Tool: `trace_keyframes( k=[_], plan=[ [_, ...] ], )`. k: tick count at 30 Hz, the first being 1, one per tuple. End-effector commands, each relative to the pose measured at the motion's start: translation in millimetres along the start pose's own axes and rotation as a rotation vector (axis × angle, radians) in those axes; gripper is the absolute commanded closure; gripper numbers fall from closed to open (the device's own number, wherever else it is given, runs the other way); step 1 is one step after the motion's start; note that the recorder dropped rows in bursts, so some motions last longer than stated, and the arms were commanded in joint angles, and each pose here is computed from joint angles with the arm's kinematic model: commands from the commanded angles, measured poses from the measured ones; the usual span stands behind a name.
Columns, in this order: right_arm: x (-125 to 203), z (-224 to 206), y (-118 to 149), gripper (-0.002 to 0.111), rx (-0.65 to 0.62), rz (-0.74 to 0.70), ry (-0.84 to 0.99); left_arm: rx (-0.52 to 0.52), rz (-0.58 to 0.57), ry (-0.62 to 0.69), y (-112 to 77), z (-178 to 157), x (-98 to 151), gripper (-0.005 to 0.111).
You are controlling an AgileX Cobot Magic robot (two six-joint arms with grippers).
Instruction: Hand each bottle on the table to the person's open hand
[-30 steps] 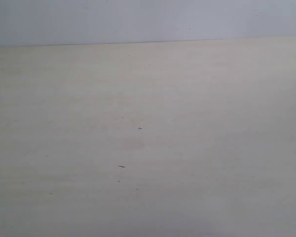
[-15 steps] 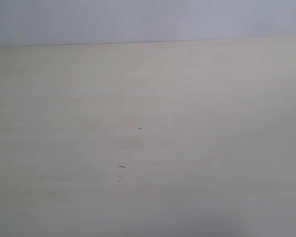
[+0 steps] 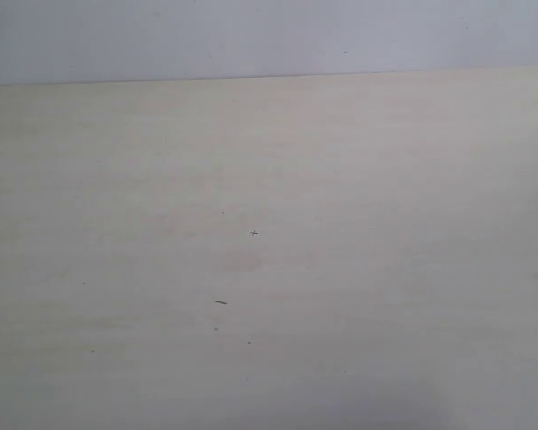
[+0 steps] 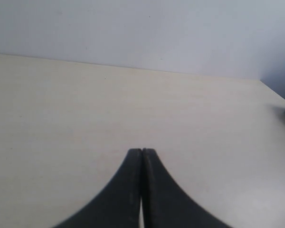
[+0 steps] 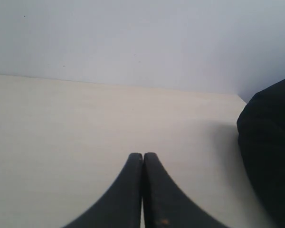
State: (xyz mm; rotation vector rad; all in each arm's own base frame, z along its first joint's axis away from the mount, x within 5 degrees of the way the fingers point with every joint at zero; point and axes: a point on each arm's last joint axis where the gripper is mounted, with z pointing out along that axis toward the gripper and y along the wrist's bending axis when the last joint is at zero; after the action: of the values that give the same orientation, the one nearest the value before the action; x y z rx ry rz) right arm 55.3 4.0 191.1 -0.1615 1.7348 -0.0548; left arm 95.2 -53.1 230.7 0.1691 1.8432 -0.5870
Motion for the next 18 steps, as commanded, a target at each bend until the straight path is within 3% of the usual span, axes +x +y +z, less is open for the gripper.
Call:
trace_keyframes(
  k=[1,18],
  plan=[
    [1.4,0.0,-0.1,0.108,0.005,0.0,0.001,-0.001,0.002,-0.005,0.4,-0.4,0.4,0.107],
    [-0.5,0.0,-0.5,0.108,0.01,0.0,-0.02,-0.007,0.001,-0.007,1.0,-0.4,0.1,0.107]
  ],
)
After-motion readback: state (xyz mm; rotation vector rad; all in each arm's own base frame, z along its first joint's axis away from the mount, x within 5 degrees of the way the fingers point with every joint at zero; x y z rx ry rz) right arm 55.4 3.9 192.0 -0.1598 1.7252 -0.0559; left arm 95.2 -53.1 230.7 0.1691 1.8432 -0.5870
